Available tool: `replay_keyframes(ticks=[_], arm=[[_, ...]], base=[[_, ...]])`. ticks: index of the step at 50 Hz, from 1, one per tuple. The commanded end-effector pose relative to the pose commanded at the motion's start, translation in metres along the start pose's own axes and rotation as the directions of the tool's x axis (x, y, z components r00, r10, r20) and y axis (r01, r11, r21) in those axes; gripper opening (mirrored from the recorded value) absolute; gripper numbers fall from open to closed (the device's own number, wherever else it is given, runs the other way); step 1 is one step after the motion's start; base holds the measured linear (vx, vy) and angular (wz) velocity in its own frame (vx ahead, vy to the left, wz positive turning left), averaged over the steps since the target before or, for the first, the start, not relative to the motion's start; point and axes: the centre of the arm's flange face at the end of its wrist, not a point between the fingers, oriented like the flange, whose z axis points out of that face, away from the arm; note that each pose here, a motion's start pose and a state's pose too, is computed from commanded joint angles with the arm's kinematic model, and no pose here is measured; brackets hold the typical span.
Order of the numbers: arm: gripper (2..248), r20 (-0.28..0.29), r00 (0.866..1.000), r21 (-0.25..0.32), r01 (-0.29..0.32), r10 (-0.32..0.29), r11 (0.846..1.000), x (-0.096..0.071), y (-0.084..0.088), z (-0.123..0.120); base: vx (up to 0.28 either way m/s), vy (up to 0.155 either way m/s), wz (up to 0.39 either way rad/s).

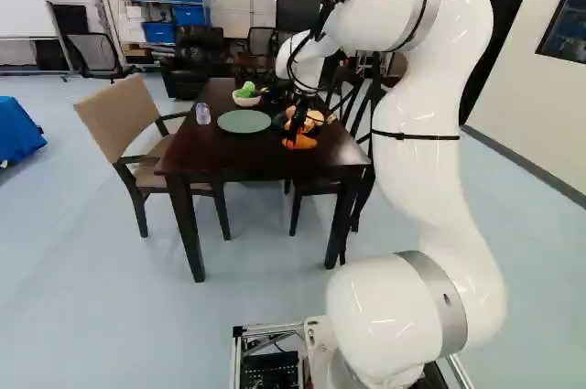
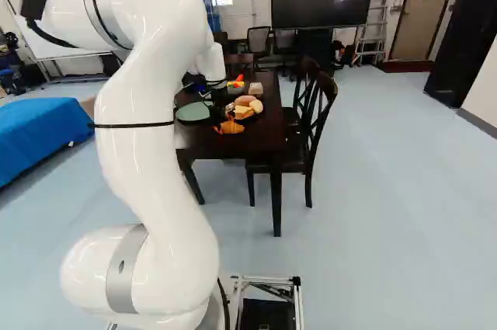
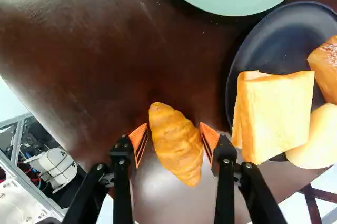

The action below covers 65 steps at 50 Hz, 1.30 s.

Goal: Move the croissant to the empty plate

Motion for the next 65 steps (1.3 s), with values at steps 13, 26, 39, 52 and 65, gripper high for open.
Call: replay_keyframes(ticks=[13, 26, 39, 52, 65], arm=[[150, 0.000, 1.000, 0.000, 0.000, 0.000, 1.000, 0.0000, 0.0000, 0.0000], [146, 0.000, 1.000, 0.000, 0.000, 0.000, 1.000, 0.0000, 0.0000, 0.0000], [133, 0.000, 1.000, 0.000, 0.000, 0.000, 1.000, 0.0000, 0.0000, 0.0000], [133, 0.000, 1.000, 0.000, 0.000, 0.000, 1.000, 0.0000, 0.0000, 0.0000], [121, 0.000, 1.000, 0.000, 0.000, 0.000, 1.000, 0.0000, 0.0000, 0.0000]], base=[[0.000, 0.000, 0.000], [0.000, 0.000, 0.000], [0.000, 0.000, 0.000], [0.000, 0.000, 0.000], [0.000, 0.000, 0.000]])
